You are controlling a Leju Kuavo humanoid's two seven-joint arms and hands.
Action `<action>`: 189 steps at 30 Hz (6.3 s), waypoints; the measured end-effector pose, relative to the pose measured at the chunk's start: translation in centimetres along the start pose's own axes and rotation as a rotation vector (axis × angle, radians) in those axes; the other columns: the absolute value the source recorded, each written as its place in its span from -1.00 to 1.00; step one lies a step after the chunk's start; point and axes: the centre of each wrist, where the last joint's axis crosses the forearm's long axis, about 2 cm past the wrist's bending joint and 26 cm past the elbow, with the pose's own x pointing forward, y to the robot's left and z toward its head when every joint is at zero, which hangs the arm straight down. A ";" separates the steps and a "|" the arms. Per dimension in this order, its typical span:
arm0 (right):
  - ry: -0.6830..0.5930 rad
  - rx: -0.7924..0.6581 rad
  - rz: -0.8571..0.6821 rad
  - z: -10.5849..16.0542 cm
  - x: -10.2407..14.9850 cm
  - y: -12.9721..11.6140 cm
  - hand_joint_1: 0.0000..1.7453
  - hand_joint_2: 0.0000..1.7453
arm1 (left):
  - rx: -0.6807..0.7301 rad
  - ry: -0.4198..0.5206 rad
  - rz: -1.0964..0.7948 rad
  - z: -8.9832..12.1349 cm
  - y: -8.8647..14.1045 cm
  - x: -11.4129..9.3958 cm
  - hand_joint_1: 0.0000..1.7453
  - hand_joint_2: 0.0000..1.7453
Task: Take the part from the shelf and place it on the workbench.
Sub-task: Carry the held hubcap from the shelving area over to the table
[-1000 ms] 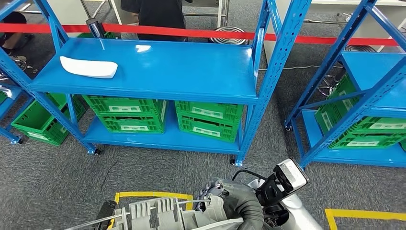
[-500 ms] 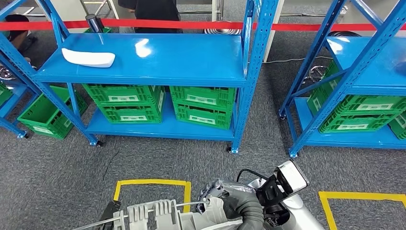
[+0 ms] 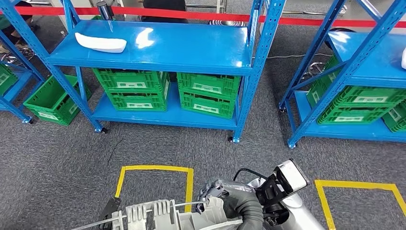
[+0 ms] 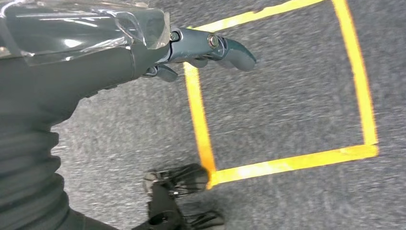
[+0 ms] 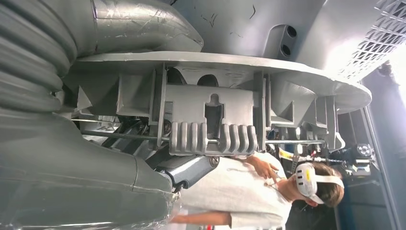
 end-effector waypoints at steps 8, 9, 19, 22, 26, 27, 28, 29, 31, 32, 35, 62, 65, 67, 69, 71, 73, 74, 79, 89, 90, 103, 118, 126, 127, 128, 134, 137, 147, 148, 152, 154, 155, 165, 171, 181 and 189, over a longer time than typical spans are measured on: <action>0.000 0.007 -0.010 -0.1 -0.1 -0.1 1.00 1.00 | -0.006 0.029 0.004 0.3 -0.5 -1.0 -1.00 1.00; 0.000 0.007 -0.010 -0.1 -0.2 -0.1 1.00 1.00 | -0.005 0.033 0.003 0.3 -0.5 -1.1 -1.00 1.00; 0.003 0.012 -0.015 0.0 -0.4 0.1 1.00 1.00 | 0.000 0.040 0.002 0.4 -0.5 -1.5 -1.00 1.00; 0.005 0.015 -0.012 -0.1 -0.3 0.1 1.00 1.00 | 0.000 0.035 0.001 0.4 -0.4 -1.3 -1.00 1.00; 0.009 0.016 -0.009 -0.1 -0.3 0.1 1.00 1.00 | 0.000 0.032 0.002 0.3 -0.4 -1.2 -1.00 1.00; 0.010 0.016 -0.009 0.0 -0.3 0.1 1.00 1.00 | 0.000 0.031 0.002 0.3 -0.5 -1.2 -1.00 1.00; 0.012 0.016 -0.008 0.0 -0.3 0.1 1.00 1.00 | 0.001 0.029 0.003 0.3 -0.5 -1.1 -1.00 1.00; 0.013 0.016 -0.007 0.0 -0.3 0.1 1.00 1.00 | 0.001 0.028 0.002 0.3 -0.5 -1.1 -1.00 1.00; 0.014 0.015 -0.007 0.0 -0.3 0.1 1.00 1.00 | 0.002 0.029 0.002 0.3 -0.5 -1.1 -1.00 1.00; 0.015 0.015 -0.006 0.0 -0.3 0.1 1.00 1.00 | 0.002 0.028 0.002 0.3 -0.5 -1.1 -1.00 1.00; 0.016 0.018 -0.003 0.0 -0.3 0.1 1.00 1.00 | -0.001 0.028 0.003 0.3 -0.6 -1.1 -1.00 1.00; 0.007 0.034 0.011 -0.1 0.0 0.1 1.00 1.00 | 0.027 0.029 0.036 0.5 -0.2 -1.6 -1.00 1.00; 0.006 0.035 0.012 -0.2 0.1 0.1 1.00 1.00 | 0.026 0.029 0.036 0.5 -0.3 -1.6 -1.00 1.00; 0.005 0.039 0.015 -0.2 0.1 0.0 1.00 1.00 | 0.024 0.027 0.038 0.5 -0.4 -1.6 -1.00 1.00; 0.004 0.043 0.018 -0.3 0.2 0.0 1.00 1.00 | 0.023 0.026 0.039 0.5 -0.5 -1.6 -1.00 1.00; 0.001 0.043 0.019 -0.3 0.3 0.0 1.00 1.00 | 0.024 0.028 0.036 0.5 -0.3 -1.7 -1.00 1.00; -0.002 0.044 0.021 -0.3 0.3 0.0 1.00 1.00 | 0.025 0.031 0.033 0.6 -0.2 -1.9 -1.00 1.00; -0.002 0.045 0.022 -0.4 0.3 0.0 1.00 1.00 | 0.025 0.032 0.033 0.6 -0.3 -1.9 -1.00 1.00; -0.004 0.044 0.023 -0.4 0.2 0.0 1.00 1.00 | 0.029 0.030 0.029 0.6 -0.1 -1.9 -1.00 1.00; -0.008 0.047 0.031 -0.4 0.4 0.0 1.00 1.00 | 0.030 0.015 0.023 0.4 0.0 -1.3 -1.00 1.00; -0.008 0.046 0.032 -0.4 0.4 0.0 1.00 1.00 | 0.030 0.014 0.023 0.4 0.0 -1.3 -1.00 1.00; -0.009 0.053 0.043 -0.5 0.5 0.0 1.00 1.00 | 0.032 0.019 0.034 0.4 0.0 -1.5 -1.00 1.00; -0.016 0.057 0.093 -0.5 0.8 0.1 1.00 1.00 | 0.037 0.019 0.034 0.4 0.3 -1.6 -1.00 1.00; -0.015 0.049 0.099 -0.2 0.6 0.2 1.00 1.00 | 0.025 0.017 0.031 0.5 -0.1 -1.5 -1.00 1.00; -0.015 0.049 0.101 -0.2 0.6 0.2 1.00 1.00 | 0.025 0.017 0.029 0.4 -0.1 -1.5 -1.00 1.00; -0.015 0.049 0.102 -0.1 0.6 0.3 1.00 1.00 | 0.024 0.017 0.028 0.4 -0.1 -1.5 -1.00 1.00; -0.018 0.050 0.118 -0.1 0.8 0.3 1.00 1.00 | 0.021 0.028 0.023 0.6 0.0 -2.0 -1.00 1.00; -0.020 0.049 0.121 -0.1 0.8 0.3 1.00 1.00 | 0.021 0.027 0.019 0.6 0.0 -2.0 -1.00 1.00; -0.026 0.051 0.138 -0.1 1.0 0.4 1.00 1.00 | 0.021 0.024 0.009 0.5 0.5 -1.6 -1.00 1.00; -0.027 0.052 0.140 -0.1 1.1 0.4 1.00 1.00 | 0.021 0.024 0.009 0.5 0.5 -1.6 -1.00 1.00; -0.028 0.049 0.141 0.1 1.1 0.5 1.00 1.00 | 0.018 0.019 0.013 0.4 0.2 -1.3 -1.00 1.00; -0.028 0.046 0.140 0.2 1.0 0.6 1.00 1.00 | 0.017 0.020 0.014 0.4 0.2 -1.3 -1.00 1.00; -0.029 0.046 0.140 0.2 1.0 0.6 1.00 1.00 | 0.016 0.021 0.015 0.4 0.1 -1.4 -1.00 1.00; -0.032 0.052 0.155 0.2 1.1 0.6 1.00 1.00 | 0.017 0.027 0.011 0.5 0.0 -1.5 -1.00 1.00; -0.030 0.052 0.161 0.2 1.2 0.6 1.00 1.00 | 0.015 0.026 0.006 0.5 -0.1 -1.4 -1.00 1.00; -0.030 0.061 0.183 0.1 1.7 0.6 1.00 1.00 | 0.018 0.008 0.009 0.2 -0.4 -0.4 -1.00 1.00; -0.030 0.060 0.185 0.2 1.8 0.7 1.00 1.00 | 0.007 -0.001 0.006 0.2 -1.1 0.0 -1.00 1.00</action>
